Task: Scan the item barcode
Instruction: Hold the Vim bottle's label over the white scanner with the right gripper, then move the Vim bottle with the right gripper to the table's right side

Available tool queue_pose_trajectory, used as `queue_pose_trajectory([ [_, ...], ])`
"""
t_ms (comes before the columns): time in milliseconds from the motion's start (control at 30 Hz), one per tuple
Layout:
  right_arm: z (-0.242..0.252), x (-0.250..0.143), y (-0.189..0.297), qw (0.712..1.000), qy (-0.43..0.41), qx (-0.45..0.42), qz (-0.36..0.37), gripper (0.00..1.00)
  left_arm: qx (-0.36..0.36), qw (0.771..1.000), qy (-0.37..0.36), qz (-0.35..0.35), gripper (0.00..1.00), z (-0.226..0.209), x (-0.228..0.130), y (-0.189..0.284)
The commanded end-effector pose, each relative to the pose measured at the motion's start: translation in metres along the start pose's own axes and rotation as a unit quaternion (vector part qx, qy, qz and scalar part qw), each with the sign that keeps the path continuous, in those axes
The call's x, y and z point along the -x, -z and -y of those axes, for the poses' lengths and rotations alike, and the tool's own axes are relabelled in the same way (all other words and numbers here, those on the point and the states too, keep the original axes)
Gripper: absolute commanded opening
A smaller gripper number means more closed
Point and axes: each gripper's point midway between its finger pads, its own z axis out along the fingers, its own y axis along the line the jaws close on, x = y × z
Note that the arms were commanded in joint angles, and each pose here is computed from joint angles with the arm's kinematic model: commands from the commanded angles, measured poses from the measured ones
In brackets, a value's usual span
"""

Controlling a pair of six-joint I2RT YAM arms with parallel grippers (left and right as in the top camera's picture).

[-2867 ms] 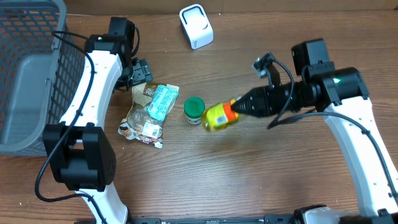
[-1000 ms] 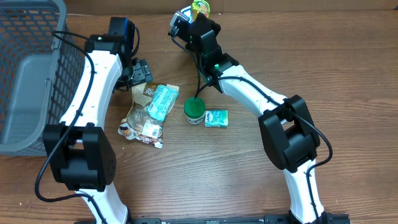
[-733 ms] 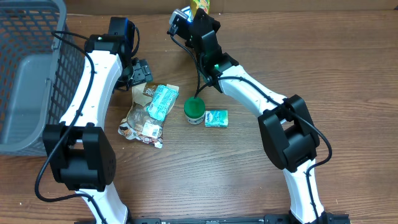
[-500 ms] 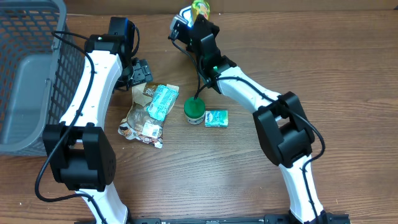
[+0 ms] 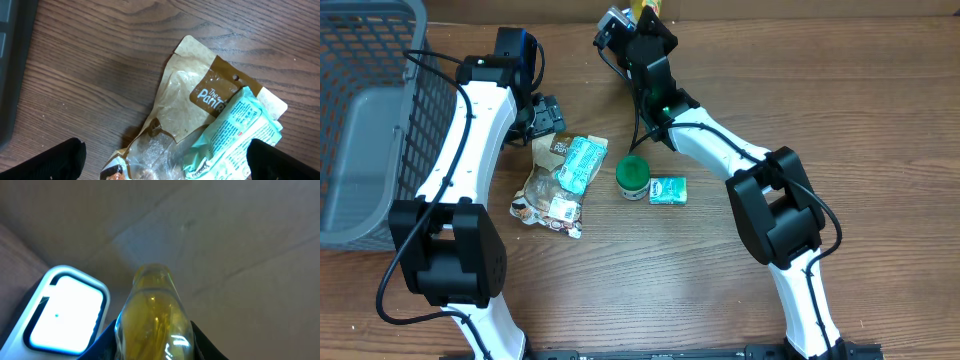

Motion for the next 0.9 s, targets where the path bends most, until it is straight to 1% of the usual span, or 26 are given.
queue_pose_trajectory([
  [0, 0.083, 0.041, 0.028, 0.992, -0.108, -0.053, 0.024, 0.09, 0.004, 1.000, -0.005, 0.006, 1.00, -0.001, 0.004, 0.002],
  [133, 0.114, 0.045, 0.050, 0.986, -0.158, -0.042, 0.006, 0.09, 0.004, 1.000, -0.005, 0.006, 1.00, -0.001, 0.004, 0.002],
  [267, 0.141, 0.026, 0.073, 0.974, -0.222, -0.024, -0.043, 0.08, 0.004, 1.000, -0.005, 0.006, 1.00, -0.001, 0.004, 0.002],
  [300, 0.151, 0.009, 0.083, 0.967, -0.244, -0.018, -0.077, 0.08, 0.004, 1.000, -0.005, 0.006, 1.00, -0.001, 0.004, 0.002],
  [367, 0.162, -0.014, 0.092, 0.956, -0.269, -0.016, -0.118, 0.08, 0.004, 1.000, -0.005, 0.006, 1.00, -0.001, 0.004, 0.002],
  [467, 0.175, -0.062, 0.106, 0.932, -0.305, -0.022, -0.193, 0.08, 0.004, 1.000, -0.005, 0.006, 1.00, -0.001, 0.004, 0.002],
  [533, 0.178, -0.098, 0.113, 0.914, -0.319, -0.025, -0.250, 0.08, 0.004, 1.000, -0.005, 0.006, 1.00, -0.001, 0.004, 0.002],
  [600, 0.175, -0.133, 0.120, 0.895, -0.328, -0.007, -0.301, 0.08, 0.004, 1.000, -0.005, 0.006, 1.00, -0.001, 0.004, 0.002],
  [633, 0.172, -0.153, 0.123, 0.880, -0.341, 0.008, -0.330, 0.08, 0.004, 1.000, -0.005, 0.006, 1.00, -0.001, 0.004, 0.002],
  [733, 0.167, -0.195, 0.134, 0.840, -0.378, 0.038, -0.387, 0.08, 0.004, 1.000, -0.005, 0.006, 1.00, -0.001, 0.004, 0.002],
  [867, 0.172, -0.247, 0.154, 0.782, -0.430, 0.048, -0.449, 0.08, 0.004, 1.000, -0.005, 0.005, 1.00, -0.001, 0.004, 0.002],
])
